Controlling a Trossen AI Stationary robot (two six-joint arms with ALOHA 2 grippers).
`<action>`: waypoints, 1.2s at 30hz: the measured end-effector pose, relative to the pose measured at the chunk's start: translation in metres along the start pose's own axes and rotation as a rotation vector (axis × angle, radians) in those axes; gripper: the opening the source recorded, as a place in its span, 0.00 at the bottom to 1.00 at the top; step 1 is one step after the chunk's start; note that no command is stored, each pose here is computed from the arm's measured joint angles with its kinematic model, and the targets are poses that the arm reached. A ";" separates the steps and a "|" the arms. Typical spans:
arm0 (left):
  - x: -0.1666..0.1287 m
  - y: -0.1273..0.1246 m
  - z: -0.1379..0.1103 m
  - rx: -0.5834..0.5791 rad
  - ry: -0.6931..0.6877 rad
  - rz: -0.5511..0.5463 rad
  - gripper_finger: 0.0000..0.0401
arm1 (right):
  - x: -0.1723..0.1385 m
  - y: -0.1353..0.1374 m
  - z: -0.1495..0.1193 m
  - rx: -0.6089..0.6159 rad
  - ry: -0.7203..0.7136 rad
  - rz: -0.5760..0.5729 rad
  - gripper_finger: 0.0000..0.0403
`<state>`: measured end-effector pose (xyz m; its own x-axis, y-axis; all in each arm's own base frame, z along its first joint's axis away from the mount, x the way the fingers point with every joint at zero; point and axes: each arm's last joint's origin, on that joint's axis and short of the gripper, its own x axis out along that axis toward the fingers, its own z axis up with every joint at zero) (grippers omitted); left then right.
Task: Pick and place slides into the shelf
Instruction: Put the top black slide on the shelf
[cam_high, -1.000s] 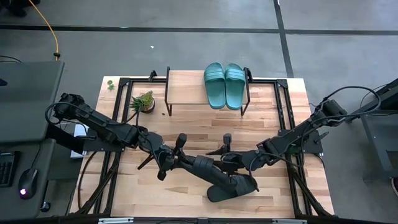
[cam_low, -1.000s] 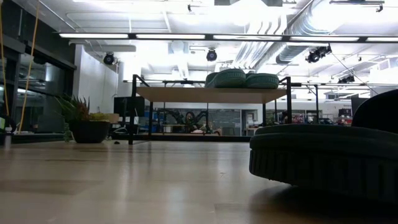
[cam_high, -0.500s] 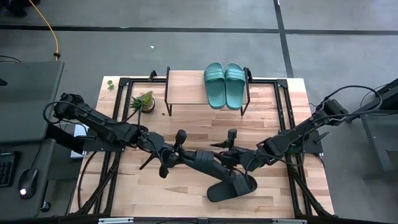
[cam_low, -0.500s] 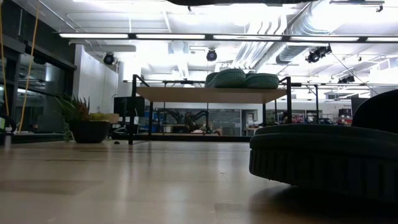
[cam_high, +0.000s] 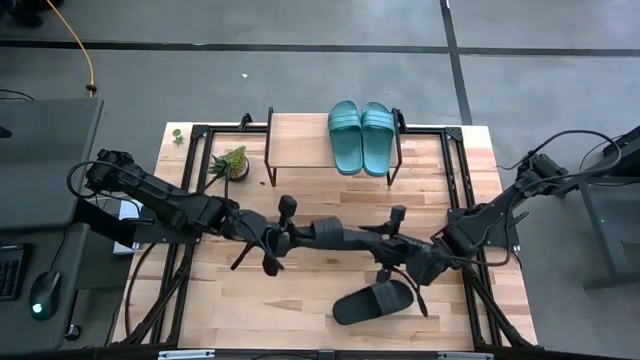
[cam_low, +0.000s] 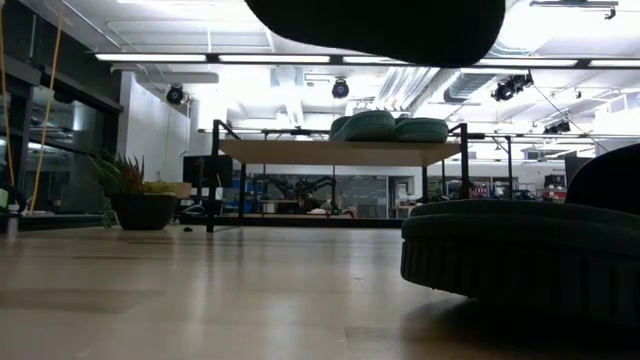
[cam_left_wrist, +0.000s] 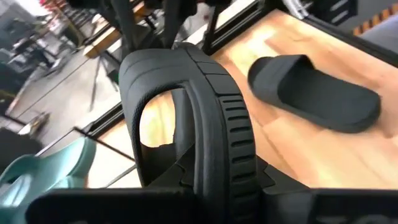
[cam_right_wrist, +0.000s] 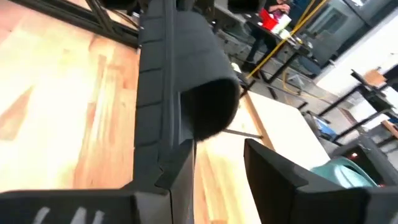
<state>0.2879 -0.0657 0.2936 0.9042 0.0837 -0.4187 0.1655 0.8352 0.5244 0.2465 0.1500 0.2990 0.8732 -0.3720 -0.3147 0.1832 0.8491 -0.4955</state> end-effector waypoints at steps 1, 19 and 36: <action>0.000 0.000 0.000 0.000 0.008 0.012 0.11 | -0.001 0.000 -0.001 0.000 0.004 -0.010 0.33; -0.004 0.001 -0.002 -0.003 0.130 0.237 0.11 | -0.008 0.000 -0.011 -0.038 0.066 -0.081 0.33; -0.035 -0.019 0.025 0.048 0.254 0.649 0.10 | -0.008 -0.002 -0.015 -0.027 0.084 -0.127 0.33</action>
<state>0.2632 -0.0981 0.3165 0.7075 0.6868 -0.1668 -0.3543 0.5489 0.7571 0.2325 0.1460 0.2902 0.8029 -0.5064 -0.3144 0.2763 0.7835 -0.5565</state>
